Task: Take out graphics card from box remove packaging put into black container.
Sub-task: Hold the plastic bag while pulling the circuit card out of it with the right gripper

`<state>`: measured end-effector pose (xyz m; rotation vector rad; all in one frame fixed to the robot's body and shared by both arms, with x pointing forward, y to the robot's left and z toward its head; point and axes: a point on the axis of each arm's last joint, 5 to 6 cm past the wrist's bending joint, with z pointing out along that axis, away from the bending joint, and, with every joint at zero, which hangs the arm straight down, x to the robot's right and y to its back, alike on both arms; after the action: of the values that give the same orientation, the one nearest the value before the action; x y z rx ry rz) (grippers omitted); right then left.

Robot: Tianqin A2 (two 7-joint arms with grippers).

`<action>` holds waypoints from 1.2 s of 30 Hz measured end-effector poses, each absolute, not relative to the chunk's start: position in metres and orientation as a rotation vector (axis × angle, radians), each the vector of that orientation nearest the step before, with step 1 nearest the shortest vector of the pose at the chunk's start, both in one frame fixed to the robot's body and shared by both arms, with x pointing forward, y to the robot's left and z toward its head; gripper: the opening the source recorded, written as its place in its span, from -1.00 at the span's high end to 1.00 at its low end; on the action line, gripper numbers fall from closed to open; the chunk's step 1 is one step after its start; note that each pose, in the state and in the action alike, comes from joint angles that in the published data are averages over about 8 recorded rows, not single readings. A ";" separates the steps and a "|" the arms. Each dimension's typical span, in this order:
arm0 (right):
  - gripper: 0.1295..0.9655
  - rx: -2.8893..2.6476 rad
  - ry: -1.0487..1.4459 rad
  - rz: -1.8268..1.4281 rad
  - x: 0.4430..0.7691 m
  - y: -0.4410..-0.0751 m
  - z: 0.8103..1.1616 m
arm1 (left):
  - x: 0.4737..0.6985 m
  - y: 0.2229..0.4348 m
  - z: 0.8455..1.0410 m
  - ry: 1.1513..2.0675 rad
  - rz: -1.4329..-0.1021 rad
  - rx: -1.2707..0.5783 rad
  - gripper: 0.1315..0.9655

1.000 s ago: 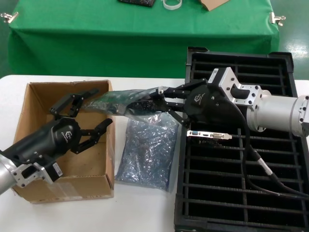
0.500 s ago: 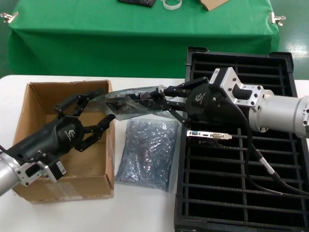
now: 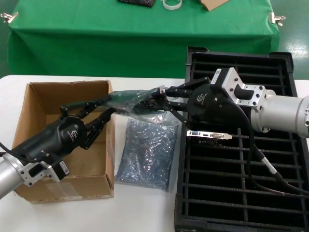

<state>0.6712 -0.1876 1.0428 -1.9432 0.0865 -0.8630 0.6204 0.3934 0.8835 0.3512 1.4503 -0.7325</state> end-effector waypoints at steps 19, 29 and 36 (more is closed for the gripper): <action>0.82 -1.941 0.093 -0.863 0.673 -0.192 1.043 | 0.623 0.394 0.882 1.452 -0.726 0.339 0.94; 0.87 -1.927 0.079 -0.877 0.666 -0.191 1.048 | 0.624 0.394 0.882 1.447 -0.721 0.335 0.98; 0.87 -1.947 0.081 -0.907 0.653 -0.191 1.060 | 0.626 0.395 0.881 1.444 -0.714 0.328 0.98</action>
<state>0.6525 -0.1905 1.0602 -1.9473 0.0812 -0.9074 0.6263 0.3948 0.8813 0.3284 1.4444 -0.7136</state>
